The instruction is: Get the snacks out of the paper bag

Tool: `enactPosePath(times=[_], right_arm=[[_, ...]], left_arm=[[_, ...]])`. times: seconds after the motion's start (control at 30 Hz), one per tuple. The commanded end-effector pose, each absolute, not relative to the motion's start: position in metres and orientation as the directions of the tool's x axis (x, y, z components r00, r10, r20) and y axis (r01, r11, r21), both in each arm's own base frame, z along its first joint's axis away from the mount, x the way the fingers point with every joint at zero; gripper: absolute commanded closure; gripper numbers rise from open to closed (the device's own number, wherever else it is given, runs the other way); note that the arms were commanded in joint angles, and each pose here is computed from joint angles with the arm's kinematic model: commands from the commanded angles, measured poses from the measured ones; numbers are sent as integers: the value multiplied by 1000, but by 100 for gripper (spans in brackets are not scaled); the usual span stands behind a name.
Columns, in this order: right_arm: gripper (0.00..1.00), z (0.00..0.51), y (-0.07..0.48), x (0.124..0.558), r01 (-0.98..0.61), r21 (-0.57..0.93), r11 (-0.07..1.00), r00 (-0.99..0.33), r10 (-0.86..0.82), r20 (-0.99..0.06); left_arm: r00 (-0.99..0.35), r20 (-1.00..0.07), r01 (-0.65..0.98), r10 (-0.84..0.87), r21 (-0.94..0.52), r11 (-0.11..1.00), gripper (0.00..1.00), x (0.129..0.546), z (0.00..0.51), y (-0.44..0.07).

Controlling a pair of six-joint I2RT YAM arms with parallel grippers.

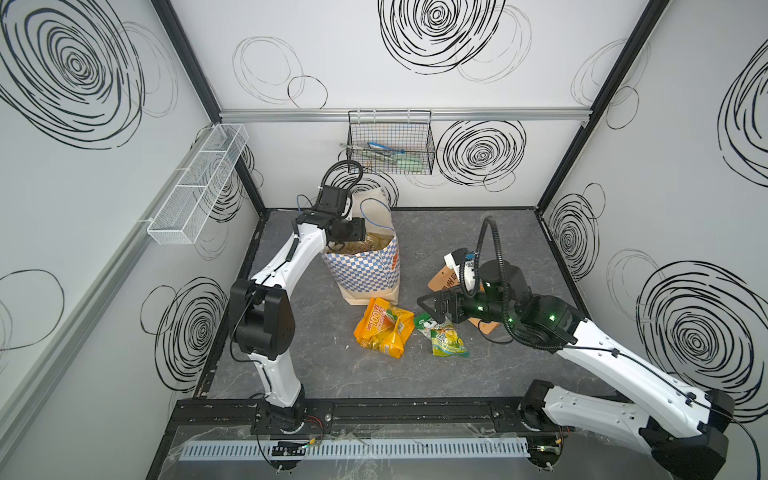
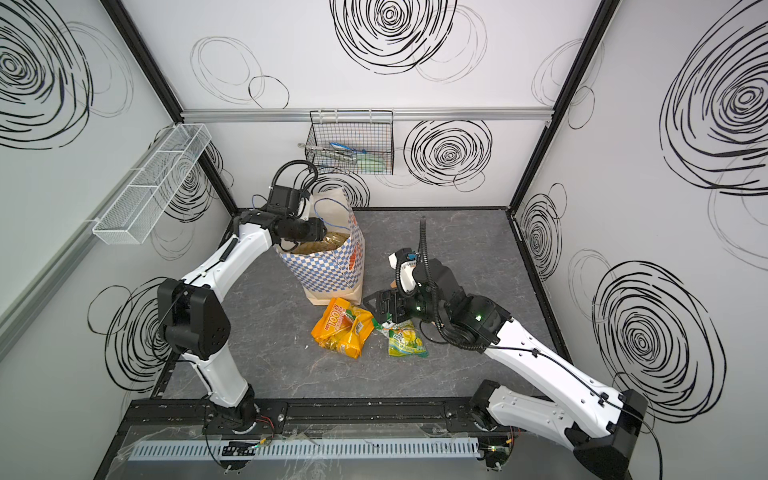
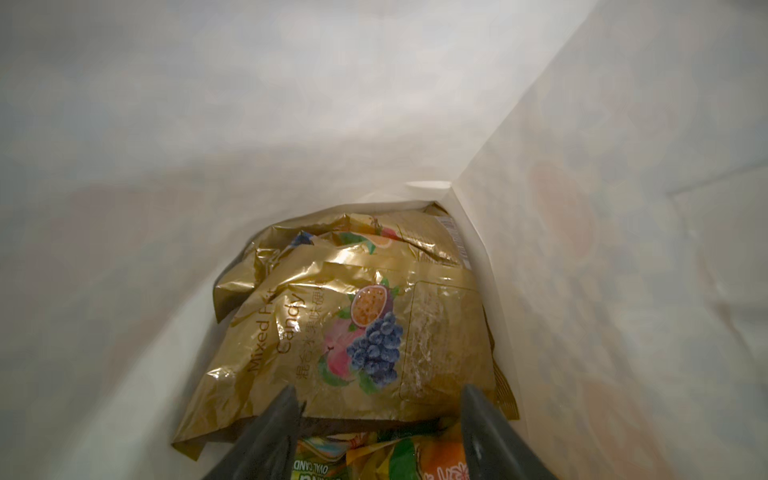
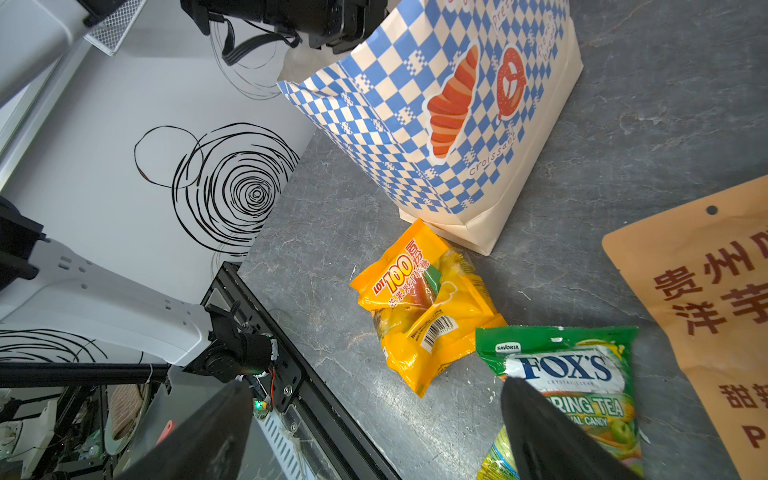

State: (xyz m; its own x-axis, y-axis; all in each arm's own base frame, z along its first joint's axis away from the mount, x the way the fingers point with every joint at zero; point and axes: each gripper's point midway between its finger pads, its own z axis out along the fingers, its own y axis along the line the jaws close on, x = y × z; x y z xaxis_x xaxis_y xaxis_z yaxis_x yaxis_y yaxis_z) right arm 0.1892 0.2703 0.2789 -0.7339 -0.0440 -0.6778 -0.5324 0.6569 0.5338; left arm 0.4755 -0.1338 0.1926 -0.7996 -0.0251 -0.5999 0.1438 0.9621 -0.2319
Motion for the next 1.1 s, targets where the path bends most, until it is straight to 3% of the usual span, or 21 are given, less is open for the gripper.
enactPosePath(times=[0.0, 0.17, 0.63, 0.87, 1.07], right_arm=[[3, 302, 269, 190, -546, 536, 644, -704, -7, -710], [3, 300, 267, 190, -540, 533, 652, -706, -5, -708], [3, 298, 265, 189, -532, 536, 655, -711, -3, -703], [3, 298, 265, 189, -526, 539, 658, -715, 2, -700], [3, 297, 268, 189, -526, 541, 657, -719, -4, -695]], left_arm=[[-825, -564, 177, 24, -218, 960, 32, 473, 169, -142], [-849, -525, 175, 51, -189, 966, 25, 474, 145, -142], [-920, -357, 224, 162, -140, 964, 21, 461, 66, -154], [-933, -316, 205, 172, -76, 976, 22, 459, 38, -143], [-947, -247, 218, 204, -31, 976, 30, 454, 16, -139]])
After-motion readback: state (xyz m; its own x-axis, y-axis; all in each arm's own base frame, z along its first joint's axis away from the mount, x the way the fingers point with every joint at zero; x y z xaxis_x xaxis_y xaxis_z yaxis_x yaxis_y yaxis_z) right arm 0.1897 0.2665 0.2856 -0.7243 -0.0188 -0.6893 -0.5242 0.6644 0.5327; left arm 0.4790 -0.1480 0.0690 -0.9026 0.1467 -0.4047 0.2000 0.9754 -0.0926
